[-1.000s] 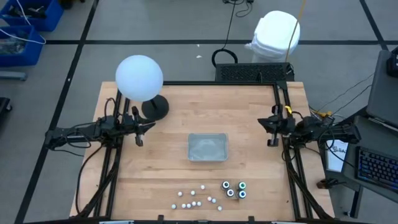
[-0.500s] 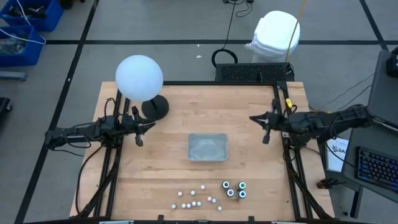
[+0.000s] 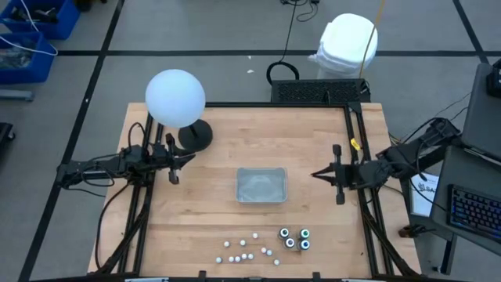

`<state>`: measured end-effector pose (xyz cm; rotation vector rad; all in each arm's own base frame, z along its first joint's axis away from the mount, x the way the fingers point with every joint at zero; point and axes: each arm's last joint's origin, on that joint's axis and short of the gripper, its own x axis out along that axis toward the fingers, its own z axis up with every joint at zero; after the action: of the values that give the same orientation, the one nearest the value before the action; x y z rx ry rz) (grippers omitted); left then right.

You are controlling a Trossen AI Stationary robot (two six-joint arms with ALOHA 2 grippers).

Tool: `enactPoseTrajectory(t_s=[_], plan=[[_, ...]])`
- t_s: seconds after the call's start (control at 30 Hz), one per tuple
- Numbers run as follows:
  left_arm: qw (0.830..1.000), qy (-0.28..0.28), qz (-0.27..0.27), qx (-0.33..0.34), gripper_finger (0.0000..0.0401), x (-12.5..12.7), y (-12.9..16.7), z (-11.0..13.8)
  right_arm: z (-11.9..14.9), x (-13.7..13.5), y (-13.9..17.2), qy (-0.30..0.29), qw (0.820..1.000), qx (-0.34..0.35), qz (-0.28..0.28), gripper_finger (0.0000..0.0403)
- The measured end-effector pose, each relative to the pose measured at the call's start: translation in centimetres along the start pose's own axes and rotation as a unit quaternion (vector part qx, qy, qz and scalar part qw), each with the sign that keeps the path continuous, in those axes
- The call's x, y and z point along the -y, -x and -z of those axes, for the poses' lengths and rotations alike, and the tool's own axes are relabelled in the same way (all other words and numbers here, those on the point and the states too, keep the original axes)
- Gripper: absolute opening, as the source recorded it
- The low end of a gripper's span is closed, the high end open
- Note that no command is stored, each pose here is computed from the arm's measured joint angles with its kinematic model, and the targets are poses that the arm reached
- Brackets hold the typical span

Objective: Pick & Place food coloring
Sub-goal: Put the large blue food coloring bottle into the gray bin

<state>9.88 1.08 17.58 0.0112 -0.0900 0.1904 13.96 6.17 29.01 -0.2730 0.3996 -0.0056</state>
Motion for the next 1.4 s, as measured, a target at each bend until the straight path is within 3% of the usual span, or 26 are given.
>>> enactPoseTrajectory(t_s=[0.13,0.33,0.47,0.67,0.8,1.07,1.4], plan=[[1.0,-0.009,0.0,0.0,0.0063,0.0,0.0,0.0,0.1,-0.5,-0.6,-0.029,0.999,-0.013,-0.004,0.0],[0.997,-0.067,-0.025,0.01,0.0063,-0.2,0.0,-0.2,0.0,-1.2,-1.8,-0.064,0.998,-0.023,-0.005,0.0],[0.996,-0.074,-0.03,0.025,0.0063,-0.2,0.0,-0.5,-0.5,-2.0,-3.2,-0.048,0.999,-0.022,-0.005,0.0006],[0.994,-0.09,-0.034,0.053,0.0063,-0.2,0.1,-1.1,-1.7,-3.4,-4.1,-0.067,0.997,-0.04,0.007,0.005],[0.994,-0.09,-0.033,0.044,0.0063,-0.2,0.0,-0.9,-1.5,-4.8,-3.7,-0.071,0.996,-0.044,-0.021,0.0099],[0.996,-0.076,-0.03,0.022,0.0063,-0.2,0.0,-0.5,2.0,-7.3,-3.2,-0.077,0.995,-0.055,-0.029,0.0185],[0.994,-0.093,-0.056,0.019,0.0063,-0.3,0.0,-0.5,5.6,-9.0,-3.5,-0.111,0.991,0.023,-0.076,0.0207]])
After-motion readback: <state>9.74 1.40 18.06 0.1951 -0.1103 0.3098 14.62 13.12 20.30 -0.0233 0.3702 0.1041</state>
